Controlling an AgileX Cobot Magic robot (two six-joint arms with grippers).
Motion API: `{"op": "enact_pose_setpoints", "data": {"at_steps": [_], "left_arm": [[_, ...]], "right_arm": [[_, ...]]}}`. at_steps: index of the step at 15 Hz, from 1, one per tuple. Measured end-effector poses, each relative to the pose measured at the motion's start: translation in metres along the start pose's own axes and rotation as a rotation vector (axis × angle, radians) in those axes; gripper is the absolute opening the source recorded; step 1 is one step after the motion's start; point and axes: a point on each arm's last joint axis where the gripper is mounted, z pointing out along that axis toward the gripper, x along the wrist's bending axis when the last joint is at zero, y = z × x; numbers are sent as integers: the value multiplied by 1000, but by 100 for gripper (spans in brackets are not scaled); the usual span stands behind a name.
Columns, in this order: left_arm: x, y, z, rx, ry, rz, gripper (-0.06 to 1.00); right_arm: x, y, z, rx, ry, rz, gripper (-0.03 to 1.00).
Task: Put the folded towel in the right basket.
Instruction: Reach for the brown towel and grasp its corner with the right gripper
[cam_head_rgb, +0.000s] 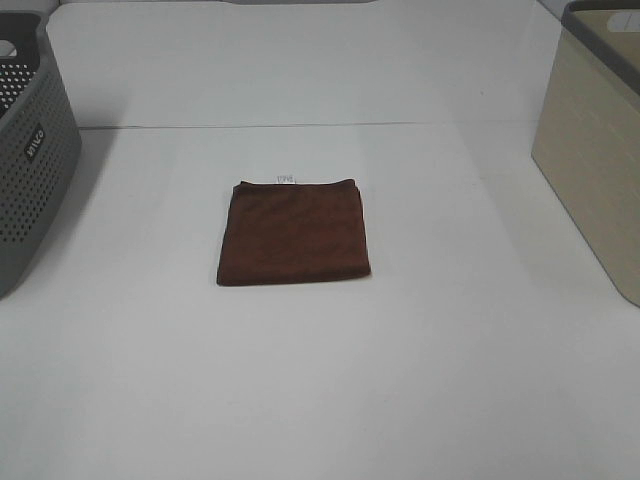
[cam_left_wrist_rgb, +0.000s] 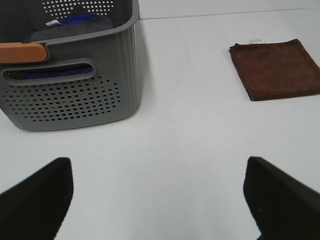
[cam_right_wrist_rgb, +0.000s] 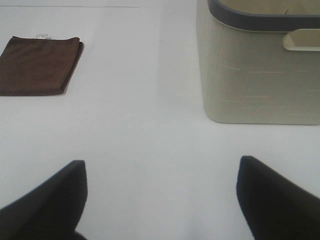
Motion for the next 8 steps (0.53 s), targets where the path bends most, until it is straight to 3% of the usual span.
{"op": "enact_pose_setpoints", "data": {"at_steps": [8], "left_arm": [[0, 0, 0, 0, 0, 0, 88]], "right_arm": [[0, 0, 0, 0, 0, 0, 77]]}}
